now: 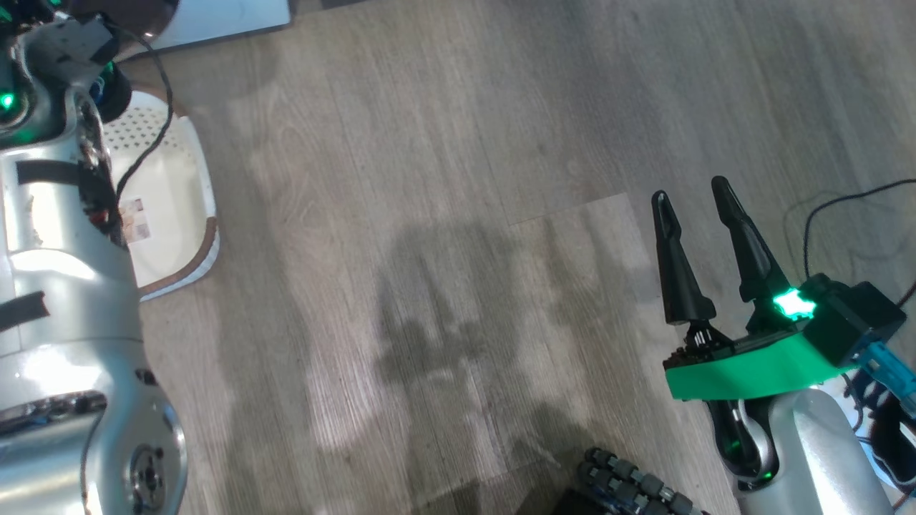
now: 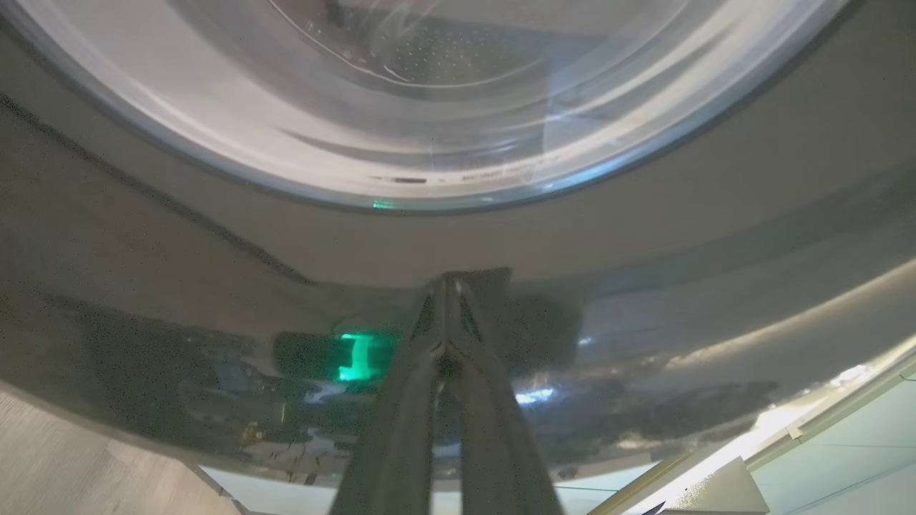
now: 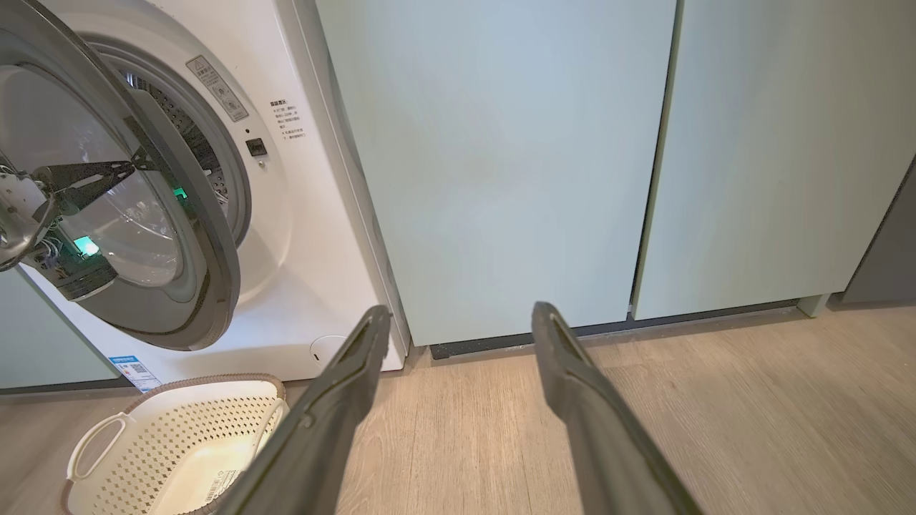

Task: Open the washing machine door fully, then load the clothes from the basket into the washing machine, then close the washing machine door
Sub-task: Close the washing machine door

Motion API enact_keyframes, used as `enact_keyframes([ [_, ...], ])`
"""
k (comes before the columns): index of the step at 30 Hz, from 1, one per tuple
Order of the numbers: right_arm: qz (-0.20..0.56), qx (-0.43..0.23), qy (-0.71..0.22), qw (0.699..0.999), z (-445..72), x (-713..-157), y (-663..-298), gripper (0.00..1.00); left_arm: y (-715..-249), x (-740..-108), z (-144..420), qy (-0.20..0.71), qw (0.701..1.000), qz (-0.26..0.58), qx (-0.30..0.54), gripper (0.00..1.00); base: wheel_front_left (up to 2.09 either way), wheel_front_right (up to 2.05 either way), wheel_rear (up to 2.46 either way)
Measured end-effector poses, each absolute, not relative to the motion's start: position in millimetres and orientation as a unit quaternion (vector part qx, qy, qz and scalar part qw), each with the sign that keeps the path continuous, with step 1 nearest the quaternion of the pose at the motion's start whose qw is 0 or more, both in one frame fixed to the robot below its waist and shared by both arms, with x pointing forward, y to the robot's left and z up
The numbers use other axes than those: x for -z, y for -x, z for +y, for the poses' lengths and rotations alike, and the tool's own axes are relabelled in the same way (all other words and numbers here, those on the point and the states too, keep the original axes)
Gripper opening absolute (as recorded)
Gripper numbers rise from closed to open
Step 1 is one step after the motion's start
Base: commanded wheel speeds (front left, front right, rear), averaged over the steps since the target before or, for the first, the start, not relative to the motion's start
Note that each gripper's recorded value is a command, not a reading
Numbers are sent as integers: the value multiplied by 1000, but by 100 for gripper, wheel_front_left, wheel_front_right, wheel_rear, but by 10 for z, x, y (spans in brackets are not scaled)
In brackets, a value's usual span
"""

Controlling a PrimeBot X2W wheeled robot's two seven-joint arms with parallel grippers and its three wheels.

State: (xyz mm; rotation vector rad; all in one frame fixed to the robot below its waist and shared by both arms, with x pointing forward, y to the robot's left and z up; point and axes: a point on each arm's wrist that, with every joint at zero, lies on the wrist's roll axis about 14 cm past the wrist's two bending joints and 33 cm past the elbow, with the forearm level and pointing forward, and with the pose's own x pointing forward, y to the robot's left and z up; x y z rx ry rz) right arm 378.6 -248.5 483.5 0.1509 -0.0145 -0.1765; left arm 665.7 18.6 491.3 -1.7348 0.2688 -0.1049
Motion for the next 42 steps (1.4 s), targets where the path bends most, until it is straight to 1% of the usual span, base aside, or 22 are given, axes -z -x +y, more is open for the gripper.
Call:
enact_keyframes([
  [5, -10, 95, -74, 993, -2530, -4863, -3749, 100, -6667, -4930, 34, 754, 641, 128, 62, 0, 0, 0, 0],
  [12, -21, 89, -78, 993, -2498, -4922, -3775, 100, -6559, -4978, 24, 747, 646, 133, 83, 0, 0, 0, 0],
  [15, -28, 79, -78, 993, -2449, -4959, -3805, 100, -6422, -4961, 22, 735, 655, 147, 99, 0, 0, 0, 0],
  [19, -37, 64, -79, 994, -2365, -5006, -3846, 100, -6120, -4808, 53, 709, 673, 179, 110, 0, 0, 0, 0],
  [24, -50, 40, -81, 995, -2224, -5078, -3912, 100, -5710, -4751, 132, 652, 718, 201, 139, 0, 0, 0, 0],
  [30, -65, 12, -89, 994, -2055, -5171, -3976, 100, -5147, -4822, 171, 543, 786, 213, 202, 0, 0, 0, 0],
  [32, -67, 3, -89, 994, -1994, -5183, -3991, 100, -4953, -4805, 251, 487, 818, 214, 218, 0, 0, 0, 0],
  [34, -73, -6, -90, 993, -1936, -5226, -4017, 100, -4799, -4763, 421, 438, 849, 204, 215, 0, 0, 0, 0],
  [37, -84, -17, -93, 992, -1873, -5298, -4046, 100, -4595, -4733, 665, 380, 884, 182, 203, 0, 0, 0, 0],
  [40, -94, -24, -96, 991, -1828, -5366, -4071, 100, -4474, -4814, 926, 307, 923, 133, 189, 0, 0, 0, 0],
  [42, -100, -30, -97, 990, -1785, -5404, -4084, 100, -4411, -4927, 1059, 282, 938, 93, 178, 0, 0, 0, 0],
])
